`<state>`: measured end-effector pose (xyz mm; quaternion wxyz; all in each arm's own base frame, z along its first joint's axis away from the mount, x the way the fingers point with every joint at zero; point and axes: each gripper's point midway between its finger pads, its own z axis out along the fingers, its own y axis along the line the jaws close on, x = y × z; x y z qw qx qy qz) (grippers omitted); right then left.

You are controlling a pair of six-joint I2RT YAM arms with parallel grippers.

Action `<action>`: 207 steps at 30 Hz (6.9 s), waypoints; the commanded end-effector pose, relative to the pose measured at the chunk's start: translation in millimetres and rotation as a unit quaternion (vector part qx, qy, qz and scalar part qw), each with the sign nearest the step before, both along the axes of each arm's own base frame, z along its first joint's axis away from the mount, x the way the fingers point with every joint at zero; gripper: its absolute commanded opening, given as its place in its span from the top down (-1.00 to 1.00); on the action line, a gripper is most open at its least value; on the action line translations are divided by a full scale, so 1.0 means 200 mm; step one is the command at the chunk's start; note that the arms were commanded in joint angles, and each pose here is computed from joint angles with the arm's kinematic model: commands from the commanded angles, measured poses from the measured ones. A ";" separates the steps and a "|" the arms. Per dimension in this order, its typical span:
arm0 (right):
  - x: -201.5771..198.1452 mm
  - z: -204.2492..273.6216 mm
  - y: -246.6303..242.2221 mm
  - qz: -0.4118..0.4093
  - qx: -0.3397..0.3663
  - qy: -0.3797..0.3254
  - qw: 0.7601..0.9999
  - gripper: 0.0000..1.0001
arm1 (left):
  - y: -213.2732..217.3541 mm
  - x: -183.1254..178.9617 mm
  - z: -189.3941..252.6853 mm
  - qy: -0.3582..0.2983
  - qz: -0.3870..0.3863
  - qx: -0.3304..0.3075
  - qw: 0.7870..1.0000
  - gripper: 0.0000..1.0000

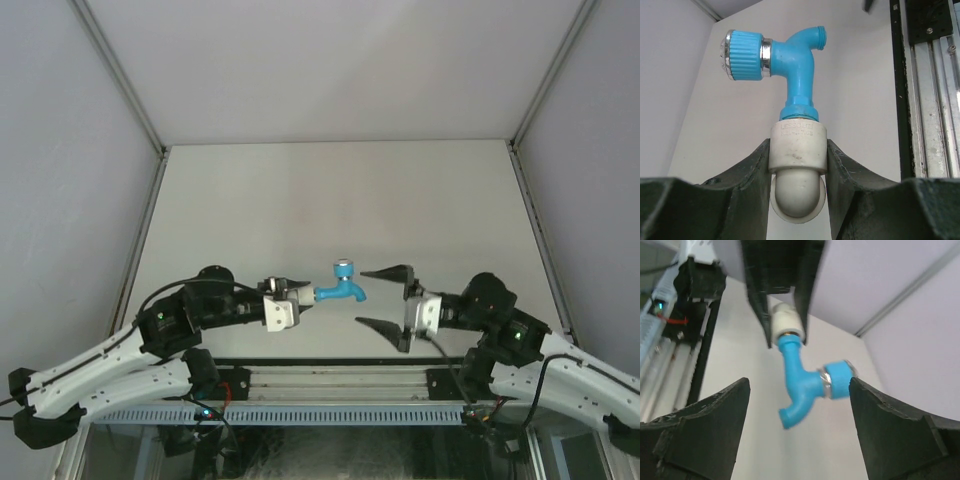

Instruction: Install the water faucets

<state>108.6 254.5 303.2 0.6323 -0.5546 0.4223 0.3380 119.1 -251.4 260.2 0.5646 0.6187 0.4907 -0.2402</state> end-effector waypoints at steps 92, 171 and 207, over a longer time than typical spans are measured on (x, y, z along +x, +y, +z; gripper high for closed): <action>0.10 -0.01 -0.05 -0.059 0.068 0.088 0.992 -0.39 | 0.03 0.11 0.11 -0.035 0.054 0.006 0.998 0.99; 0.08 0.07 0.17 -0.073 0.194 0.372 0.905 1.00 | -0.01 0.12 0.01 -0.004 0.054 0.029 0.998 1.00; 0.07 -0.25 0.06 -0.067 -0.048 -0.016 0.996 -0.40 | 0.01 0.09 0.08 -0.016 0.043 0.010 0.999 0.99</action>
